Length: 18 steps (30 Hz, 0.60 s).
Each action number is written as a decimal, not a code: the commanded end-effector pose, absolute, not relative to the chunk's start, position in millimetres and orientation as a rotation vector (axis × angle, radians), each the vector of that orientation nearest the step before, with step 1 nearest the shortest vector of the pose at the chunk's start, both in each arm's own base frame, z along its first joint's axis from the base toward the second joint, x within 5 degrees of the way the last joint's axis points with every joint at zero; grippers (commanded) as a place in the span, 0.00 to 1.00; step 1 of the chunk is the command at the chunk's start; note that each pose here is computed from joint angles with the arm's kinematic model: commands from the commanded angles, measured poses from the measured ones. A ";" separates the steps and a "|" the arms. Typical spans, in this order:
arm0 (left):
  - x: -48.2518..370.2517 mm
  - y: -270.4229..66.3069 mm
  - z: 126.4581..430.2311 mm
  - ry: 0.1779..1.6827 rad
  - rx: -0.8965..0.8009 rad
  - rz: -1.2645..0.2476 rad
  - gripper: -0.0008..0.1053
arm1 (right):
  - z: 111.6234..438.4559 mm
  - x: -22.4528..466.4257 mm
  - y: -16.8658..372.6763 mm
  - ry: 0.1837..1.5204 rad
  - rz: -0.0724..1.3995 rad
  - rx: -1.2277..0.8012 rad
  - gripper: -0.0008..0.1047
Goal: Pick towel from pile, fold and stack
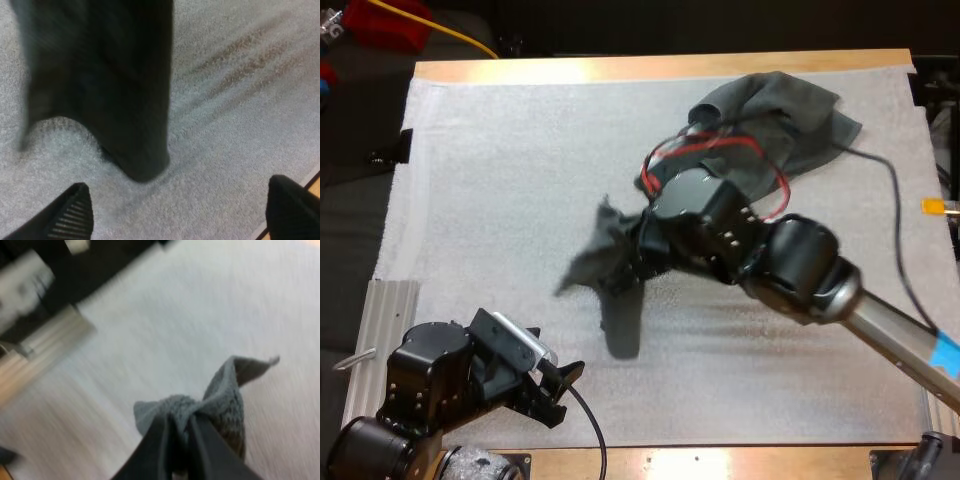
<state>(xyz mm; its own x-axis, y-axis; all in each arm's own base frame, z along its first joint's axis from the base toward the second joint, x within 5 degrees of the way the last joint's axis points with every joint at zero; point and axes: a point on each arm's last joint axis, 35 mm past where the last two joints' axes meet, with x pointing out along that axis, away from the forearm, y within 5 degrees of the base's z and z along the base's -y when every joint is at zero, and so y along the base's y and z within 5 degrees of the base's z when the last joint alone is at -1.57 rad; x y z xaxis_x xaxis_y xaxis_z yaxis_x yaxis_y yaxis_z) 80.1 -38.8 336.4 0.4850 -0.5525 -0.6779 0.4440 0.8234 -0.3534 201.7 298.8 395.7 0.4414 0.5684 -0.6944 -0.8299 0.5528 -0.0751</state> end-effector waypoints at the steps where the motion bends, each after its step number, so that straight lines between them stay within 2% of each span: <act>1: 80.0 -39.1 336.9 0.873 -0.145 -0.610 0.66 | 382.2 201.6 296.1 0.707 0.876 -0.487 0.02; 2: 80.0 -39.1 336.9 0.873 -0.145 -0.610 0.66 | 363.7 201.2 294.0 0.751 0.849 -0.521 0.02; 6: 80.0 -39.1 336.9 0.873 -0.145 -0.610 0.66 | 333.9 199.1 289.1 0.822 0.813 -0.579 0.02; 10: 80.0 -39.1 336.9 0.873 -0.145 -0.610 0.66 | 290.5 192.5 278.3 0.938 0.772 -0.641 0.02; 11: 80.0 -39.1 336.9 0.873 -0.145 -0.610 0.66 | 265.7 187.1 269.3 1.011 0.732 -0.671 0.02; 18: 80.4 -39.2 337.3 0.868 -0.145 -0.611 0.66 | 227.4 171.9 245.2 1.142 0.672 -0.746 0.02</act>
<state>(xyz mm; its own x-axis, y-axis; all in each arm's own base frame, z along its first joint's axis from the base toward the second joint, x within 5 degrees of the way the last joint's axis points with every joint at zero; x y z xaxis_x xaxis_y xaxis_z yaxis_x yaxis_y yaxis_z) 80.2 -38.8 336.5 0.4860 -0.5528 -0.6769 0.4445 0.8232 -0.3531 173.3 249.0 224.0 0.2679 0.1037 -0.9578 -0.7987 0.5799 -0.1606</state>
